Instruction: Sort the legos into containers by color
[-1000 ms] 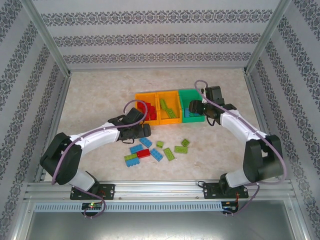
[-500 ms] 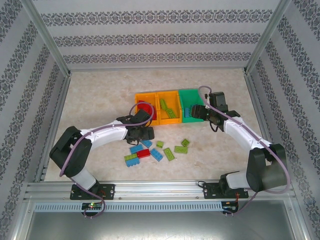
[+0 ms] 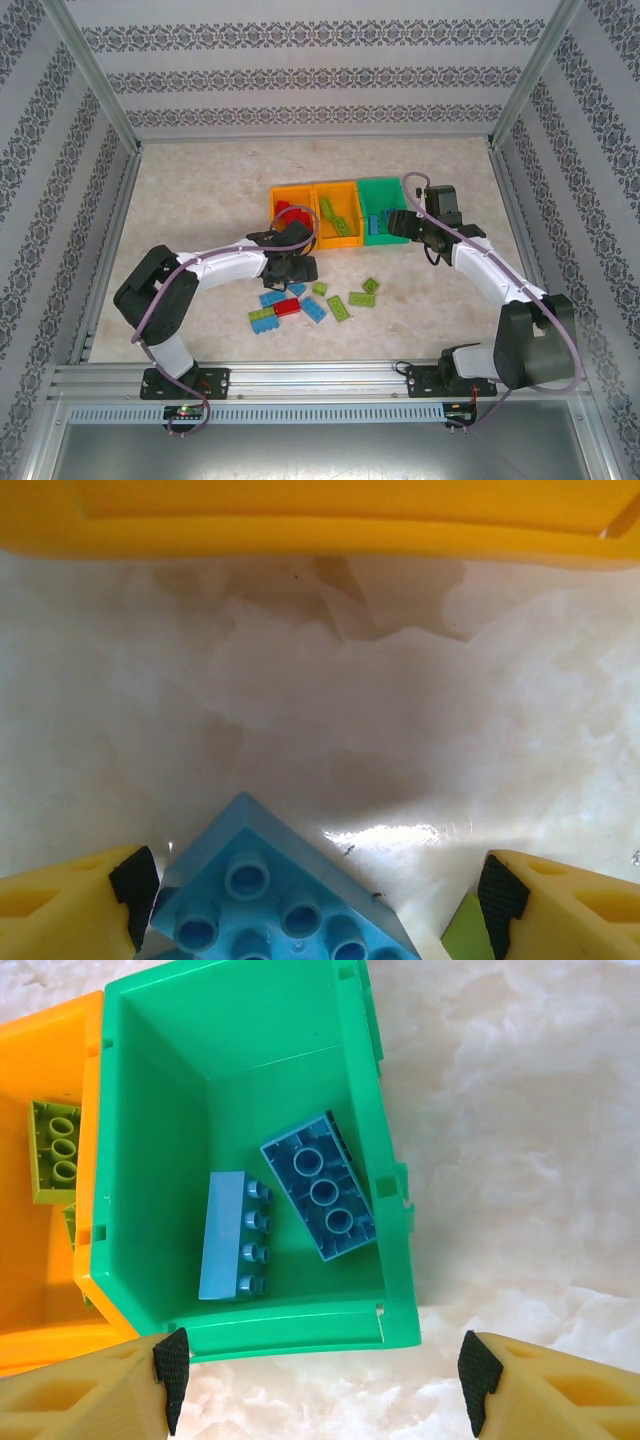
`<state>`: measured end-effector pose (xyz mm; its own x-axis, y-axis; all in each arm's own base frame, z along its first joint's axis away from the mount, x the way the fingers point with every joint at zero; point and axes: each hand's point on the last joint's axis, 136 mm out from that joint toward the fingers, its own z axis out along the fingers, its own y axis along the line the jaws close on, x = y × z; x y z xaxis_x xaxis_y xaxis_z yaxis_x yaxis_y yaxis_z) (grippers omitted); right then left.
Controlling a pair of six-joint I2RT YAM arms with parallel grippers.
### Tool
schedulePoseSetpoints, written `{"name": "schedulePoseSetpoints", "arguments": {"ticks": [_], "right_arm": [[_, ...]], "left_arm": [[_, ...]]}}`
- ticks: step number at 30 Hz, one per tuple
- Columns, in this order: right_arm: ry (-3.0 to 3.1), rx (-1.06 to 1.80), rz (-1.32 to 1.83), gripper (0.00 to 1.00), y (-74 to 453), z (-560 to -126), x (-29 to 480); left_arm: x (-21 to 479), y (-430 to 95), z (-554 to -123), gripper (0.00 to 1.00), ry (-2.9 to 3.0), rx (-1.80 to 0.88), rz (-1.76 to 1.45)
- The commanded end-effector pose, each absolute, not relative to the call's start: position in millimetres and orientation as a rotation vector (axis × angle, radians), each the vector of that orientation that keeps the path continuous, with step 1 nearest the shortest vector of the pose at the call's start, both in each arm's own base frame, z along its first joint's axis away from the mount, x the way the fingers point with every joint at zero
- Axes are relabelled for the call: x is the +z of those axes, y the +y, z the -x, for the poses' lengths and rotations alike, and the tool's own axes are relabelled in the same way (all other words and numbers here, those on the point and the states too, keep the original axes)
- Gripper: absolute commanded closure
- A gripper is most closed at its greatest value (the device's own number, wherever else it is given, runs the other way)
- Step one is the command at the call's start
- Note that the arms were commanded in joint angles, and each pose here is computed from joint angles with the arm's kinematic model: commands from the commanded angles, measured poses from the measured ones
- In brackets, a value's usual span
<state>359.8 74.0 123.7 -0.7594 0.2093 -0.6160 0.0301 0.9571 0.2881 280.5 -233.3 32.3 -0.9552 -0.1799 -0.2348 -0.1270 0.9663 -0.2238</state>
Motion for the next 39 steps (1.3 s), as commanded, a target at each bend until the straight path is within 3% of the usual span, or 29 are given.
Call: {"name": "schedulePoseSetpoints", "arguments": {"ticks": [1, 14, 29, 39], "right_arm": [[2.399, 0.347, -0.156, 0.26, 70.7, -356.2, 126.8], [2.399, 0.34, -0.175, 0.25, 63.8, -350.8, 124.4], [2.404, 0.357, -0.177, 0.25, 65.5, -351.7, 122.1], [2.399, 0.313, -0.206, 0.24, 55.0, -349.2, 121.4]], "left_arm": [[36.4, -249.2, -285.3, 0.15, 2.849, -0.349, 0.233], [51.1, -263.6, -308.8, 0.15, 2.803, -0.337, 0.177], [39.0, -229.5, -273.4, 0.15, 2.855, -0.222, 0.237], [24.9, -243.4, -280.4, 0.28, 2.885, -0.233, 0.215]]}}
